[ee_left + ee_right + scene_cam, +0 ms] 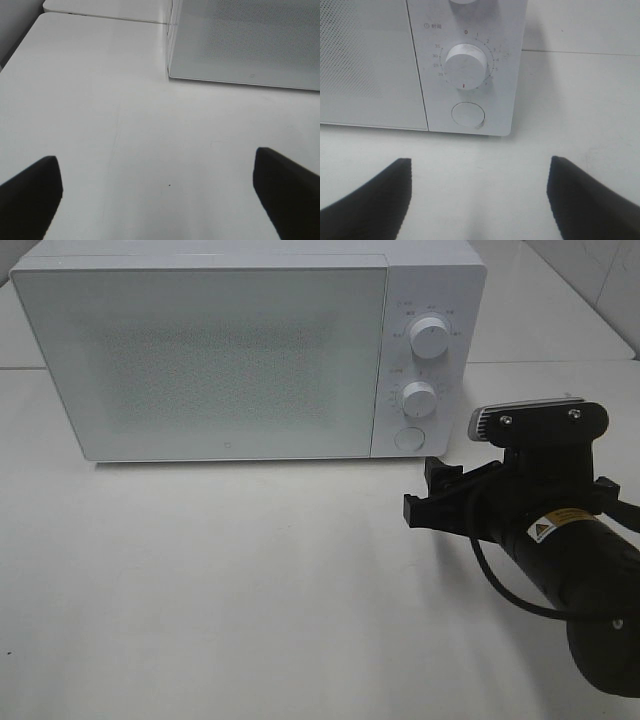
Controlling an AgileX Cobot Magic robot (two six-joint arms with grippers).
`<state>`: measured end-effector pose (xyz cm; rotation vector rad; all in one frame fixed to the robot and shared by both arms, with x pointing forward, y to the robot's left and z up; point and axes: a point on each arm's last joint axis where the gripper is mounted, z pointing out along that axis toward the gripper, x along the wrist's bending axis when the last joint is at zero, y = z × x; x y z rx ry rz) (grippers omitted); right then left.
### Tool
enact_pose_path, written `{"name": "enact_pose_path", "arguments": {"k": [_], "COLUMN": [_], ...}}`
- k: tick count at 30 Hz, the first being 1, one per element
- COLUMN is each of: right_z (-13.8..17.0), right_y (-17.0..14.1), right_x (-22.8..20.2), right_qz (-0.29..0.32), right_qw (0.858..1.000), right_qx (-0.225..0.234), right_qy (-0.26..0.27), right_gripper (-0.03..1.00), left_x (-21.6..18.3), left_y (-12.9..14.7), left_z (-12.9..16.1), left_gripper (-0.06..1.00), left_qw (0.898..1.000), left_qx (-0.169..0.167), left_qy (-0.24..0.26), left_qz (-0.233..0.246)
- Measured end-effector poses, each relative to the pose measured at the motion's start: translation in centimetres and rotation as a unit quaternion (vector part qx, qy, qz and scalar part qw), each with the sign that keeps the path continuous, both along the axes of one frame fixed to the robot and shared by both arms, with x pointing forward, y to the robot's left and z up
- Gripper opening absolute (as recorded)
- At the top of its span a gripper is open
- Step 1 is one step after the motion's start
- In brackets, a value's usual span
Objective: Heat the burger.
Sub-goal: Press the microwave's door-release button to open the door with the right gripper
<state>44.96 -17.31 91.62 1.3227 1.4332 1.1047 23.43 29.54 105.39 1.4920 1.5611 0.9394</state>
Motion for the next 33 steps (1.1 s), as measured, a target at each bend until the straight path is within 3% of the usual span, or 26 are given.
{"name": "enact_pose_path", "arguments": {"k": [3, 5, 7, 8, 10, 11, 12, 13, 14, 15, 16, 17, 18, 19, 20, 21, 22, 23, 24, 25, 26, 27, 28, 29, 31, 33], "right_z": [0.07, 0.13, 0.13, 0.11, 0.11, 0.10, 0.10, 0.09, 0.08, 0.08, 0.07, 0.07, 0.06, 0.06, 0.06, 0.06, 0.06, 0.06, 0.06, 0.05, 0.05, 0.04, -0.07, -0.07, -0.24, -0.31], "right_y": [0.29, 0.36, 0.35, 0.34, 0.34, 0.34, 0.34, 0.33, 0.30, 0.30, 0.28, 0.28, 0.28, 0.27, 0.27, 0.27, 0.27, 0.27, 0.27, 0.28, 0.28, 0.28, 0.29, 0.29, 0.32, 0.34], "right_x": [0.21, 0.28, 0.28, 0.28, 0.28, 0.28, 0.28, 0.27, 0.27, 0.27, 0.27, 0.27, 0.27, 0.27, 0.27, 0.27, 0.27, 0.27, 0.27, 0.27, 0.27, 0.27, 0.24, 0.24, 0.19, 0.17], "right_qz": [-0.005, -0.015, -0.020, -0.033, -0.038, -0.052, -0.052, -0.060, -0.078, -0.078, -0.094, -0.094, -0.102, -0.116, -0.116, -0.122, -0.134, -0.134, -0.140, -0.148, -0.148, -0.151, -0.161, -0.161, -0.170, -0.174], "right_qw": [1.000, 0.998, 0.996, 0.990, 0.986, 0.975, 0.975, 0.966, 0.944, 0.944, 0.918, 0.918, 0.902, 0.872, 0.872, 0.855, 0.820, 0.820, 0.803, 0.775, 0.775, 0.764, 0.742, 0.742, 0.722, 0.717], "right_qx": [0.017, 0.064, 0.082, 0.135, 0.159, 0.217, 0.217, 0.251, 0.321, 0.321, 0.385, 0.385, 0.420, 0.476, 0.476, 0.504, 0.556, 0.556, 0.579, 0.614, 0.614, 0.626, 0.650, 0.650, 0.669, 0.673], "right_qy": [-0.001, -0.001, 0.000, 0.004, 0.005, 0.009, 0.009, 0.011, 0.014, 0.014, 0.017, 0.017, 0.019, 0.022, 0.022, 0.023, 0.025, 0.025, 0.026, 0.028, 0.028, 0.029, 0.036, 0.036, 0.044, 0.048], "right_gripper": [0.74, 0.73, 0.72, 0.69, 0.68, 0.64, 0.64, 0.61, 0.56, 0.56, 0.53, 0.53, 0.46, 0.40, 0.40, 0.37, 0.31, 0.31, 0.28, 0.23, 0.23, 0.21, 0.16, 0.16, 0.09, 0.06], "left_x": [0.00, 0.00, 0.00, 0.00, 0.00, 0.00, 0.00, 0.00, 0.00, 0.00, 0.00, 0.00, 0.00, 0.00, 0.00, 0.00, 0.00, 0.00, 0.00, 0.00, 0.00, 0.00, 0.00, 0.00, 0.00, 0.00], "left_y": [0.00, 0.01, 0.01, 0.01, 0.01, 0.01, 0.01, 0.01, 0.01, 0.01, 0.01, 0.01, 0.01, 0.01, 0.01, 0.01, 0.01, 0.01, 0.01, 0.01, 0.01, 0.01, 0.01, 0.01, 0.01, 0.01], "left_z": [0.00, 0.00, 0.00, 0.00, 0.00, 0.00, 0.00, 0.00, 0.00, 0.00, 0.00, 0.00, 0.00, 0.00, 0.00, 0.00, 0.00, 0.00, 0.00, 0.00, 0.00, 0.00, 0.00, 0.00, 0.00, 0.00], "left_gripper": [0.95, 0.95, 0.95, 0.95, 0.95, 0.95, 0.95, 0.95, 0.95, 0.95, 0.95, 0.95, 0.95, 0.95, 0.95, 0.95, 0.95, 0.95, 0.95, 0.95, 0.95, 0.95, 0.95, 0.95, 0.95, 0.95], "left_qw": [1.000, 1.000, 1.000, 1.000, 1.000, 1.000, 1.000, 1.000, 1.000, 1.000, 1.000, 1.000, 1.000, 1.000, 1.000, 1.000, 1.000, 1.000, 1.000, 1.000, 1.000, 1.000, 1.000, 1.000, 1.000, 1.000], "left_qx": [0.000, 0.000, 0.000, 0.000, 0.000, 0.000, 0.000, 0.000, 0.000, 0.000, 0.000, 0.000, 0.000, 0.000, 0.000, 0.000, 0.000, 0.000, 0.000, 0.000, 0.000, 0.000, 0.000, 0.000, 0.000, 0.000], "left_qy": [0.000, 0.000, 0.000, 0.000, 0.000, 0.000, 0.000, 0.000, 0.000, 0.000, 0.000, 0.000, 0.000, 0.000, 0.000, 0.000, 0.000, 0.000, 0.000, 0.000, 0.000, 0.000, 0.000, 0.000, 0.000, 0.000], "left_qz": [0.000, 0.000, 0.000, 0.000, 0.000, 0.000, 0.000, 0.000, 0.000, 0.000, 0.000, 0.000, 0.000, 0.000, 0.000, 0.000, 0.000, 0.000, 0.000, 0.000, 0.000, 0.000, 0.000, 0.000, 0.000, 0.000]}}
